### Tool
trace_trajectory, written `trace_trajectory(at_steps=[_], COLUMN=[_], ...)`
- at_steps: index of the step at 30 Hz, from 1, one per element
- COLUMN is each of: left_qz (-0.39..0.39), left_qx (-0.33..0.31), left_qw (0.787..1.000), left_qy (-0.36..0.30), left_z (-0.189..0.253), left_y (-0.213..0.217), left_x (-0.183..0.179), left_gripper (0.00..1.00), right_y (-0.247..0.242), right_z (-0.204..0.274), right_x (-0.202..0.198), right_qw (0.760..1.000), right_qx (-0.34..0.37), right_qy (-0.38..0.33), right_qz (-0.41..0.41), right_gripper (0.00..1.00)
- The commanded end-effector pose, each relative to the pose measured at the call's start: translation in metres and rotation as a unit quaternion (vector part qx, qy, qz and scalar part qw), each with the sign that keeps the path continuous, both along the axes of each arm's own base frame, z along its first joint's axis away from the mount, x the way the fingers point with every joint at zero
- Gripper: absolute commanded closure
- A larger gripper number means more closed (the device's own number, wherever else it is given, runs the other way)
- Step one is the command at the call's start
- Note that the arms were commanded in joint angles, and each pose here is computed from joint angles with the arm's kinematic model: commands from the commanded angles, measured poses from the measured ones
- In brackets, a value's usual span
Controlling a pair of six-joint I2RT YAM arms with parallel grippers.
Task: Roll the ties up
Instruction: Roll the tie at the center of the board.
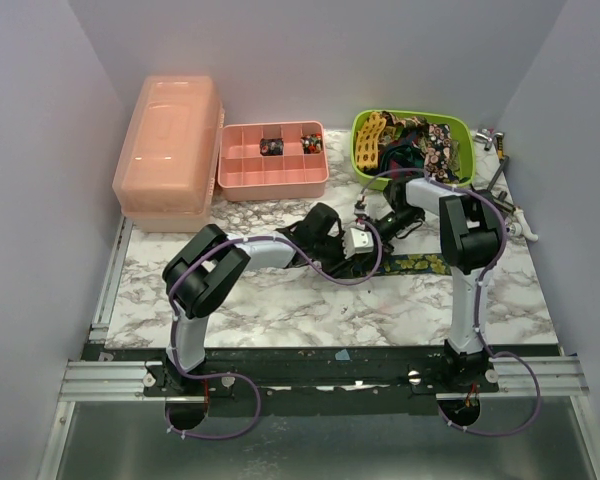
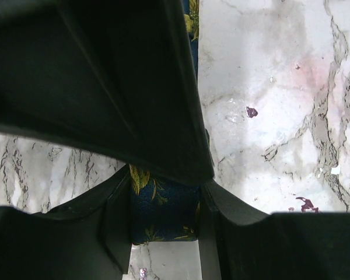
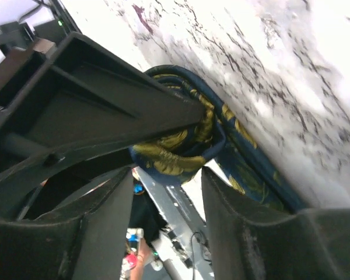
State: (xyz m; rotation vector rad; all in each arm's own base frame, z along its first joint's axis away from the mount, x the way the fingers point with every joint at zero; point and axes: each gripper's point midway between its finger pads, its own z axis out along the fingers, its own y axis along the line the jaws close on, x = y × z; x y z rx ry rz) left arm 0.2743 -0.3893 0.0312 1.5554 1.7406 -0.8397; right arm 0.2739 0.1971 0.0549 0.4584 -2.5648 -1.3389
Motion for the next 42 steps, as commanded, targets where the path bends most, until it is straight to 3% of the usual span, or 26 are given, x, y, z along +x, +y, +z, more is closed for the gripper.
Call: trace_trajectory(at_steps=[1, 3, 6, 8, 11, 16, 24, 35, 39, 42], left_qz=[0.03, 0.032, 0.036, 0.038, 0.039, 0.015, -0.021, -0.037, -0.057, -0.057], left_qx=[0.125, 0.125, 0.121, 0.108, 0.057, -0.087, -0.175, -0.187, -0.161, -0.108], left_qw=[0.989, 0.989, 0.99, 0.99, 0.995, 0.996, 0.983, 0.974, 0.975, 0.985], left_qy=[0.066, 0.067, 0.07, 0.079, 0.076, 0.029, -0.042, -0.123, -0.145, -0.118], left_z=[-0.069, -0.069, -0.069, -0.064, -0.049, 0.008, 0.036, 0.032, 0.026, 0.006], left_y=[0.045, 0.046, 0.045, 0.041, 0.031, 0.013, 0.003, -0.027, -0.034, -0.035], left_x=[-0.025, -0.025, -0.025, -0.023, -0.016, -0.002, 0.002, 0.003, -0.005, -0.006], left_gripper=[0.61, 0.6, 0.59, 0.57, 0.42, 0.18, 0.09, 0.09, 0.19, 0.36], right_y=[0.007, 0.005, -0.003, -0.012, -0.029, -0.05, -0.065, -0.069, -0.068, -0.067], right_z=[-0.019, -0.025, -0.036, -0.045, -0.065, -0.095, -0.112, -0.109, -0.104, -0.1], right_x=[-0.009, -0.009, -0.002, 0.002, 0.004, -0.007, -0.001, -0.007, -0.011, -0.013], right_qw=[0.999, 0.999, 0.999, 0.998, 0.995, 0.988, 0.98, 0.979, 0.981, 0.982], right_qx=[0.011, 0.002, -0.028, -0.049, -0.095, -0.147, -0.191, -0.188, -0.18, -0.174], right_qy=[0.037, 0.036, 0.029, 0.032, 0.033, 0.053, 0.055, 0.069, 0.069, 0.067], right_qz=[0.001, 0.002, -0.005, -0.007, -0.014, -0.003, 0.009, 0.031, 0.037, 0.041], right_gripper=[0.59, 0.8, 0.99, 1.0, 1.0, 1.0, 1.0, 1.0, 1.0, 1.0])
